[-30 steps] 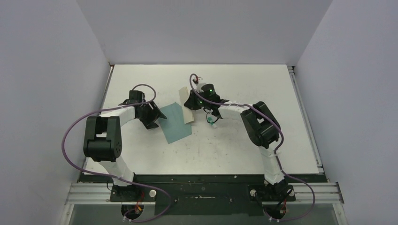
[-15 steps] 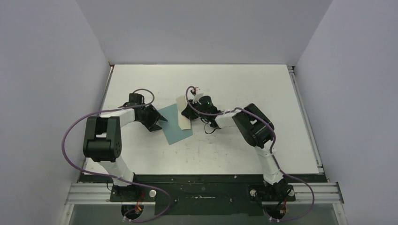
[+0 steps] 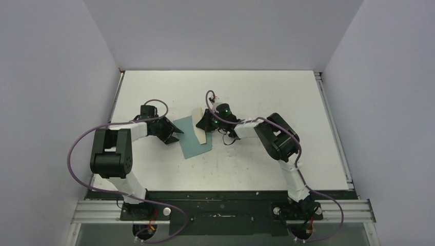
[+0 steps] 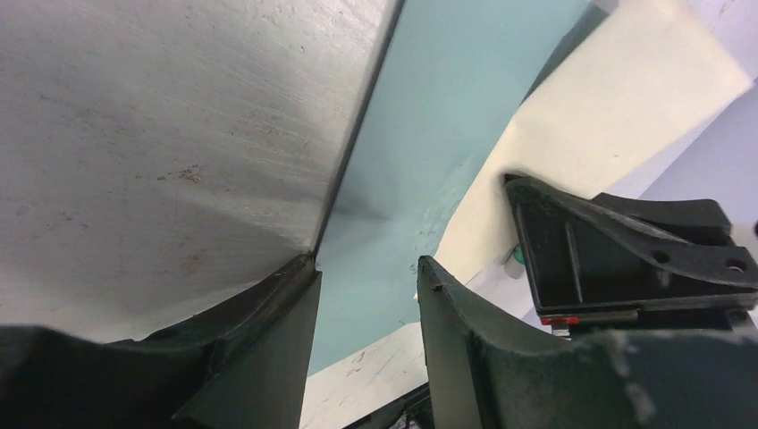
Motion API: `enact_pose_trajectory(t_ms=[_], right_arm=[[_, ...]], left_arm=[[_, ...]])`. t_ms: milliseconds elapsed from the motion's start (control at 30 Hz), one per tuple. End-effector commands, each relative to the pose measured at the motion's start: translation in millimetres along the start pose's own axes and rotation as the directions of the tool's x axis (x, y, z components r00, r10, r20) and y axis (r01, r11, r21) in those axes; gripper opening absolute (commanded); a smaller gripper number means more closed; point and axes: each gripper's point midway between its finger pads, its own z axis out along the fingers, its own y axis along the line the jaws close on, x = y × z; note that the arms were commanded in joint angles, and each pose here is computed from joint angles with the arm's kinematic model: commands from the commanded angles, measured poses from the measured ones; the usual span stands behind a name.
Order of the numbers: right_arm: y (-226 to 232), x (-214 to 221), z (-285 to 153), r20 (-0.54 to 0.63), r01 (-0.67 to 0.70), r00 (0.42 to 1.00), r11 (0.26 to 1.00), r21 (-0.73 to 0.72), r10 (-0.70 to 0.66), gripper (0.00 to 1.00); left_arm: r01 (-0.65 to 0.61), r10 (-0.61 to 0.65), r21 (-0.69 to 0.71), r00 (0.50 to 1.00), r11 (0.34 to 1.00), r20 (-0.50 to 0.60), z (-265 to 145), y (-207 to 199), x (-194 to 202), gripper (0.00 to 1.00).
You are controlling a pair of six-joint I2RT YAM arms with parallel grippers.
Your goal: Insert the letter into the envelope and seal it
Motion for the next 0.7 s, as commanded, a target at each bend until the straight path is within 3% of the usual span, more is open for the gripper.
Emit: enact_pose_trajectory(t_ms=[0,200,433,533,667], right_arm=[[2.6,15.1,-2.0,-0.076,-0.121,0.990,0.993,0.005,0.121,0.05],[-11.0,18.2,-11.0,-0.083,-0.239,0.966,0.969,0.059,0.244,0.05],[-20.4,21.1,-13.3,-0.098,-0.277,0.953,0.955,0.100,0.287,0.05],[-22.3,20.0,-14.3,-0.098,-0.296,0.947,0.950,0.099,0.305,0.05],[-22.2,16.4,-15.1,-0.104,-0.309,0.942,0.946,0.095,0.318,0.05]], left_arm=[[0.004,0.003,-0.082,0.996,0.997,0.091,11.4,27.2,-10.9,0.43],[-0.038,0.050,-0.072,0.983,0.997,0.176,-1.4,17.9,-24.8,0.39],[-0.264,0.197,0.170,0.923,0.950,0.331,-36.3,-63.7,-53.2,0.39],[-0.283,0.202,0.234,0.927,0.930,0.316,-27.0,-80.9,-55.3,0.39],[-0.250,0.188,0.199,0.940,0.948,0.284,0.8,-75.6,-62.7,0.35]])
